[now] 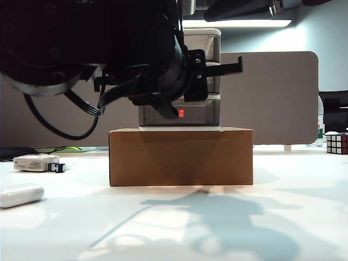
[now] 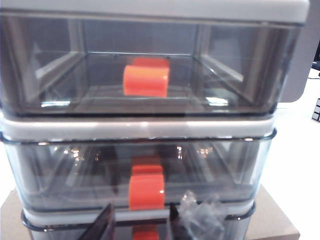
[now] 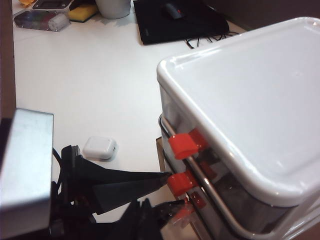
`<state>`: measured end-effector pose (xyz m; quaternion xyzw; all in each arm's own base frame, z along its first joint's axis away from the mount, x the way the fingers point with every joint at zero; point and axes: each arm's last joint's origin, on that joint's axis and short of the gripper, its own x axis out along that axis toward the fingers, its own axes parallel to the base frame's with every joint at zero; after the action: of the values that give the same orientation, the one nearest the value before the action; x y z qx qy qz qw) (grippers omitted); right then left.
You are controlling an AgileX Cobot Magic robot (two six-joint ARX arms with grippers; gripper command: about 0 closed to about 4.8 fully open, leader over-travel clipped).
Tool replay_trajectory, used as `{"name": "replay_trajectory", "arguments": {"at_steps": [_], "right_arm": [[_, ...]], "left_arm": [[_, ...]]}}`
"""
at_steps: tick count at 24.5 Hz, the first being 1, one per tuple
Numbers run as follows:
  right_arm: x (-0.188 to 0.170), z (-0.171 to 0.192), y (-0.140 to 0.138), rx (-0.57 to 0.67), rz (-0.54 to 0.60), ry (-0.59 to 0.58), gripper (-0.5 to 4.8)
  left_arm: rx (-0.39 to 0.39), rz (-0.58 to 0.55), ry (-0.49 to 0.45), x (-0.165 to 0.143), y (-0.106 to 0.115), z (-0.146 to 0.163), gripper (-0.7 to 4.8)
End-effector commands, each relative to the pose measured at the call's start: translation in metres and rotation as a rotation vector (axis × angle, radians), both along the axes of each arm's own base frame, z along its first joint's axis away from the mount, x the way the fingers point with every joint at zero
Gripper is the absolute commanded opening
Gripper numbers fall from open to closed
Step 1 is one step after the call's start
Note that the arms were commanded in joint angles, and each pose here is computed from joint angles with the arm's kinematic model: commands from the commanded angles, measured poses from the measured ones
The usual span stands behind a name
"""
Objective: Open the second layer of the drawer on the table, pick up the earphone case on the table and put it in, and finally close the drawer.
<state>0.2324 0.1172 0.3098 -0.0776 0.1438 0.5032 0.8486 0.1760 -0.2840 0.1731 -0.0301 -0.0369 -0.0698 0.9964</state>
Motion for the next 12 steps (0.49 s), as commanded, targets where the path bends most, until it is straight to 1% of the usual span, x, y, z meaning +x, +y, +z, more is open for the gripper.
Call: {"name": "replay_trajectory", "arguments": {"at_steps": [1,6,12], "right_arm": [[-0.0008,0.0026,0.0001,0.004,0.007,-0.009,-0.05],[-0.0009,0.0025,0.0001,0.003,0.008,-0.009,-0.05],[-0.0010,0.0023,0.0001,0.002,0.007,-0.007,-0.05]], "left_arm": [[-0.011,-0.001,-0.007,-0.0002,-0.0005,0.0024,1.26],[-0.010,-0.013,-0.011,0.0026,0.0006,0.0026,1.25],[-0.028,-0.030,-0.028,0.0090,0.0011,0.0068,1.25]]}}
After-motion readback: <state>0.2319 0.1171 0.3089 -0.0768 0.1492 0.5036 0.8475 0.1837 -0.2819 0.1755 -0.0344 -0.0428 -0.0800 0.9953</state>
